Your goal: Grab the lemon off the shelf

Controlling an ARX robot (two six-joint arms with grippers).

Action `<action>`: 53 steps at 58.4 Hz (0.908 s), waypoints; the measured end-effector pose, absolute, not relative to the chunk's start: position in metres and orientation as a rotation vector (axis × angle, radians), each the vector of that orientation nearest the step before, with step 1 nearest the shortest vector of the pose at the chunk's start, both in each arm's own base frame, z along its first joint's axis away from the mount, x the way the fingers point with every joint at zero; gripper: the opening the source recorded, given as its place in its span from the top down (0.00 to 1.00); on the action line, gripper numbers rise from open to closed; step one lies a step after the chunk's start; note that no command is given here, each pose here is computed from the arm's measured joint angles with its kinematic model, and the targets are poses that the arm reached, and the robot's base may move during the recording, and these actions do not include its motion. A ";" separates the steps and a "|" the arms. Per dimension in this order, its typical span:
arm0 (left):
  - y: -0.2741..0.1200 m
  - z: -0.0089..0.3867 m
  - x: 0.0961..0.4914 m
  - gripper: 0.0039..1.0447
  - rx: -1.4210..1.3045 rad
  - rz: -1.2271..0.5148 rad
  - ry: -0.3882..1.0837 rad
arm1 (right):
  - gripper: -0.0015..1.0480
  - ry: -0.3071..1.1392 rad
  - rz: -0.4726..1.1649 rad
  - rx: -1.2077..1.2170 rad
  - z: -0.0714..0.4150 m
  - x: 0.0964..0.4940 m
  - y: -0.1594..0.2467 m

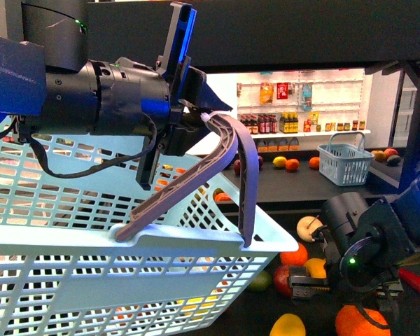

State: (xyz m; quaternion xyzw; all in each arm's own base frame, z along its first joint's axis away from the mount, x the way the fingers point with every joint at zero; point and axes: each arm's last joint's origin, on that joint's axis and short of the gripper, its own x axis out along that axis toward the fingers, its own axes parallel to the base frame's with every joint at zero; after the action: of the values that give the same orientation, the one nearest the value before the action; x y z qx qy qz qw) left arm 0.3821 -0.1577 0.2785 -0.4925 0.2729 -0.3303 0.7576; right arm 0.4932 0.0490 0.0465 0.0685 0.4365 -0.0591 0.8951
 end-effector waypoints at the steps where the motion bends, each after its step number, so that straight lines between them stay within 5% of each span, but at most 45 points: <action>1: -0.158 0.279 0.382 0.91 -1.073 -0.720 0.595 | 0.07 0.916 -0.137 0.173 0.044 0.495 0.051; 17: -0.158 0.278 0.382 0.91 -1.073 -0.719 0.595 | 0.07 1.017 -0.283 0.391 -0.001 0.514 0.068; 53: -0.158 0.279 0.382 0.91 -1.073 -0.720 0.595 | 0.07 0.980 -0.364 0.481 -0.027 0.555 0.095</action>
State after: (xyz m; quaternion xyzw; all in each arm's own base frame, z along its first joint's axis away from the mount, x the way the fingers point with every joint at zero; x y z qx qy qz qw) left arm 0.3821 -0.1577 0.2785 -0.4925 0.2729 -0.3303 0.7576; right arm 0.5548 0.0946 -0.0268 0.2274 0.4636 -0.1723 0.8389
